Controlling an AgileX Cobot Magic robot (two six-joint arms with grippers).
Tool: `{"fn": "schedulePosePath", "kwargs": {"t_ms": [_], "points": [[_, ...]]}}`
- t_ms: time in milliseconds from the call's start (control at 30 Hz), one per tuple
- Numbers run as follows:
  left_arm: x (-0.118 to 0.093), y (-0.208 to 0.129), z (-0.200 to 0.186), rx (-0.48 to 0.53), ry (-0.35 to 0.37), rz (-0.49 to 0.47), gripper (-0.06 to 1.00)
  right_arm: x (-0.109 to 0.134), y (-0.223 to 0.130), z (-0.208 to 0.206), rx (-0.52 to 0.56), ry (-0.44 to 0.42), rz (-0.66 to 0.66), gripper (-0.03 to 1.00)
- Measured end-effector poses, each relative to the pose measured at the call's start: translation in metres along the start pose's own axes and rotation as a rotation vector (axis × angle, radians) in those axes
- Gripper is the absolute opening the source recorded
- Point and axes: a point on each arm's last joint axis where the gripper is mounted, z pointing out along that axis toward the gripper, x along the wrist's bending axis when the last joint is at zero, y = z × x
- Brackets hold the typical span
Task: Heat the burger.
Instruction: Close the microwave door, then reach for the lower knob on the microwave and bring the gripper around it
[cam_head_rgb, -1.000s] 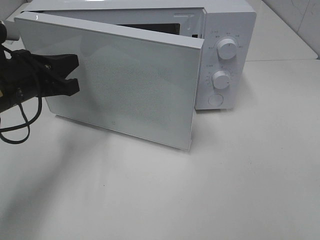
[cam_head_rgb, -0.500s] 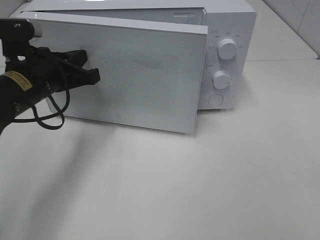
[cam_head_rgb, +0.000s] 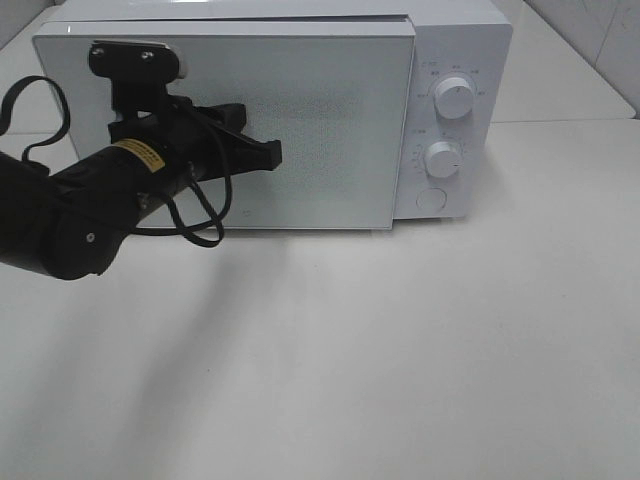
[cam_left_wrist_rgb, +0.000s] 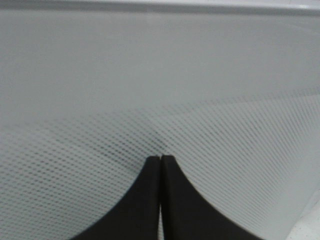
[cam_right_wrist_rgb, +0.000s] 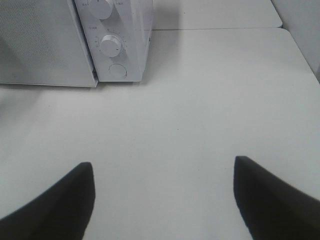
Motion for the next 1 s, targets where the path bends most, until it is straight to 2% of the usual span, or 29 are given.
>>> {"fn": "schedulePosePath", "kwargs": {"t_ms": [267, 467, 633, 1000], "points": [[-0.016, -0.004, 0.020, 0.067, -0.052, 0.014, 0.00, 0.000, 0.000, 0.000, 0.000, 0.000, 0.000, 0.76], [-0.026, -0.002, 0.032, 0.059, -0.085, 0.052, 0.00, 0.000, 0.000, 0.000, 0.000, 0.000, 0.000, 0.76], [-0.045, 0.005, 0.041, 0.033, -0.127, 0.075, 0.00, 0.000, 0.000, 0.000, 0.000, 0.000, 0.000, 0.76], [-0.056, 0.012, 0.039, 0.000, -0.116, 0.087, 0.00, 0.000, 0.000, 0.000, 0.000, 0.000, 0.000, 0.76]]}}
